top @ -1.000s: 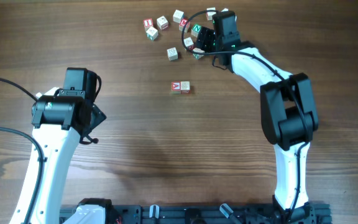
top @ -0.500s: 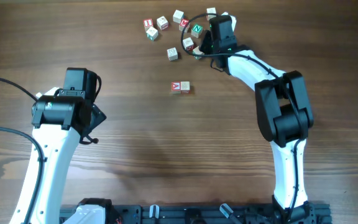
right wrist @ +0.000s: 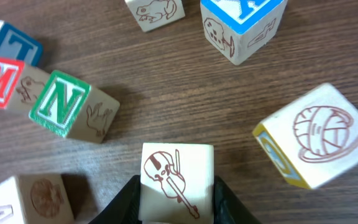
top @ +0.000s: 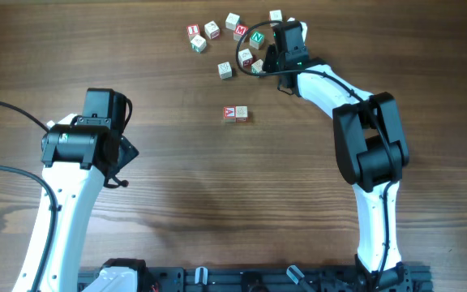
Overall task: Form a horizontal line
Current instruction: 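Lower the right gripper and grasp the violin-picture block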
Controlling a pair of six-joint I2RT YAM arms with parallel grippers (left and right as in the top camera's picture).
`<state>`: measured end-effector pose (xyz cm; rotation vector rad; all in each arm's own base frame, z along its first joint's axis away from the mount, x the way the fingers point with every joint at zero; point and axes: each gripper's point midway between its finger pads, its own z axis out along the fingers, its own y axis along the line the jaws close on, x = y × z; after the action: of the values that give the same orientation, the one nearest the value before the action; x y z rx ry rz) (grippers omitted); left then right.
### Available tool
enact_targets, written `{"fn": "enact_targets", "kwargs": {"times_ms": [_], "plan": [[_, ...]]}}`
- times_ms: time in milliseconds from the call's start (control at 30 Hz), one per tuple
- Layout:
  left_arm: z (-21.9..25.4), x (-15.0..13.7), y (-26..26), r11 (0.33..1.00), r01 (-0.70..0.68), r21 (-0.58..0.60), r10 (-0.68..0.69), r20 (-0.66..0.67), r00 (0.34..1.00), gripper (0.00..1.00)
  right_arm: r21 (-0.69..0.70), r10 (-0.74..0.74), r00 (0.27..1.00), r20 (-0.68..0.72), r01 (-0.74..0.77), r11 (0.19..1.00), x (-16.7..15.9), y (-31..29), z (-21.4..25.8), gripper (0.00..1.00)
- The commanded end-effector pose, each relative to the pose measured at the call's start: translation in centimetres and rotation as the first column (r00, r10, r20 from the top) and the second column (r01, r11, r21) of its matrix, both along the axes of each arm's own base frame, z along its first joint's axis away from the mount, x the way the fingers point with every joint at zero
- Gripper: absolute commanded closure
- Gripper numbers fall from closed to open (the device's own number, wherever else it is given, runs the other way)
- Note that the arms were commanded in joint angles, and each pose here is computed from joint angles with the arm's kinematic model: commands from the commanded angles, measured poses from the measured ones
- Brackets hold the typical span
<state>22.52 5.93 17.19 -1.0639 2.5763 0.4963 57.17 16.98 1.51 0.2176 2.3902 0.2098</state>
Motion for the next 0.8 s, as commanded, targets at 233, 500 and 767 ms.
{"fn": "enact_targets", "kwargs": {"times_ms": [233,500,767], "plan": [[-0.1,-0.3,0.1,1.0,-0.024,-0.009,0.024,0.009,1.0,0.0,-0.066,0.058,0.998,0.028,-0.056,0.996,-2.0,-0.6,8.8,0.76],[-0.4,0.3,-0.8,0.998,-0.015,-0.065,0.017,0.032,0.999,0.0,-0.062,0.135,0.962,-0.236,-0.154,0.986,-9.9,-0.9,10.2,0.81],[-0.3,3.2,-2.6,0.985,0.021,-0.169,0.004,0.149,0.989,0.0,-0.079,0.179,0.867,-0.464,-0.241,0.967,-16.9,0.6,5.1,0.84]]}}
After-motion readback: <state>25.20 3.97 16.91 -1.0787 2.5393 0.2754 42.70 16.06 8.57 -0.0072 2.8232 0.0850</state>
